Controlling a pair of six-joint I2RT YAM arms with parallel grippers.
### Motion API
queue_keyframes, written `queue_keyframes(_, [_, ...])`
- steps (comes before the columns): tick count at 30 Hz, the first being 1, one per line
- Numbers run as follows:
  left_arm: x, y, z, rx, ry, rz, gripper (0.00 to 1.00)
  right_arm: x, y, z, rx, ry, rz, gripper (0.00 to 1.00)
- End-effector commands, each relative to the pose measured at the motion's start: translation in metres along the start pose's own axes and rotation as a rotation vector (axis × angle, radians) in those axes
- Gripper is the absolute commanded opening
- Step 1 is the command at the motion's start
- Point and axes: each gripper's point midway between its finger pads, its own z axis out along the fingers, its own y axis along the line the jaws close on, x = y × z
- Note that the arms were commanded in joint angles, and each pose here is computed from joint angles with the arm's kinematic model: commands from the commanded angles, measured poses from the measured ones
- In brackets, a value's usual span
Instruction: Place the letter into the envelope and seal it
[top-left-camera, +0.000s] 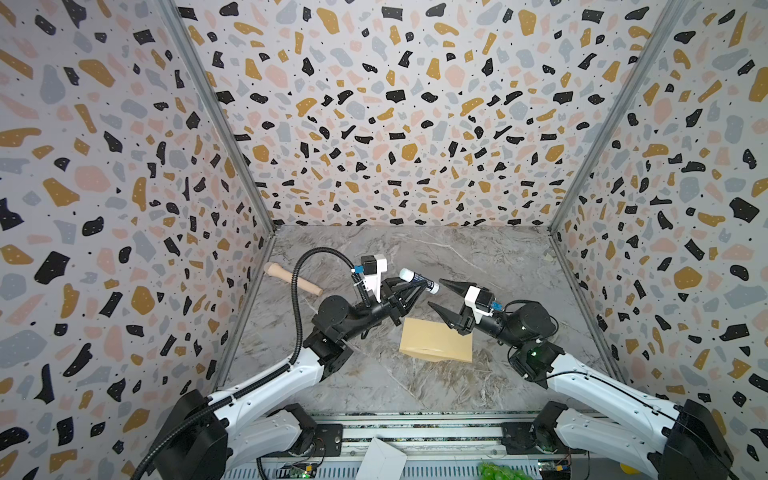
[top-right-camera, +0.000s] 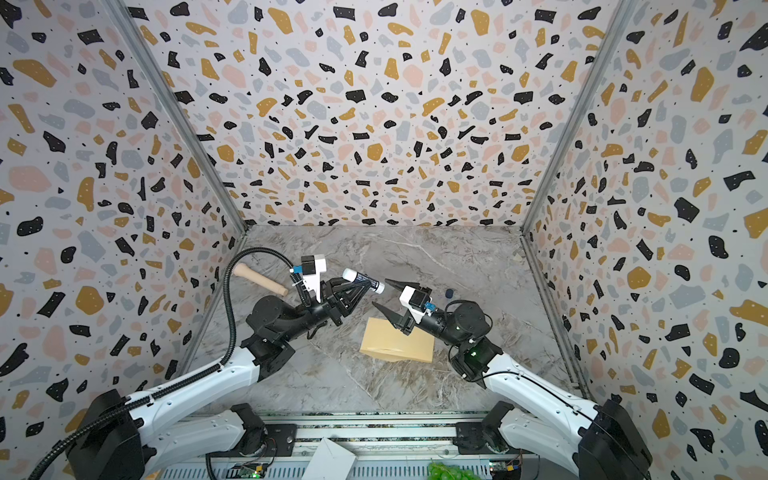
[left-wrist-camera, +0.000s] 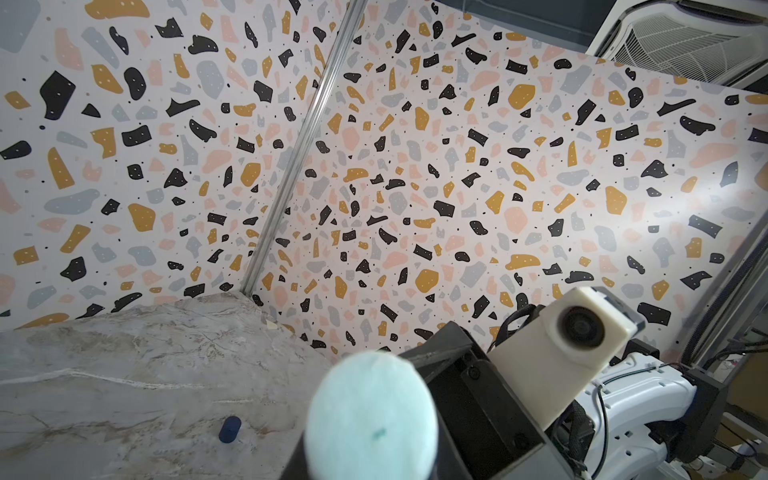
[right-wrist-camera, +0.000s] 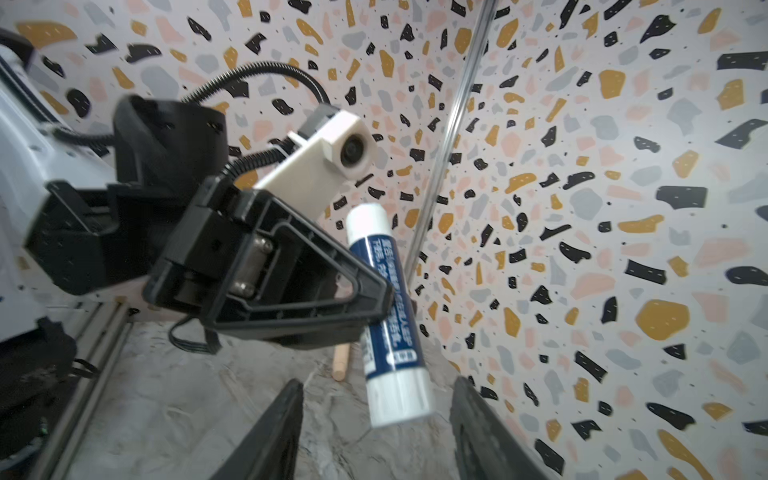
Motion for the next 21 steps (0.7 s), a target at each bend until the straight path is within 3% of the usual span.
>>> queue_keyframes(1, [-0.02, -0.011, 0.005, 0.035, -0.038, 0.038, 0.0, -0.011, -0.019, -0.006, 0.128, -0.023, -0.176, 0.57])
queue_keyframes(16, [-0.015, -0.011, 0.012, 0.053, -0.002, 0.008, 0.0, -0.012, -0.004, 0.006, 0.123, -0.021, -0.315, 0.42])
queue_keyframes(21, [-0.014, -0.011, 0.012, 0.055, 0.002, 0.005, 0.0, -0.008, -0.001, 0.012, 0.126, 0.001, -0.341, 0.29])
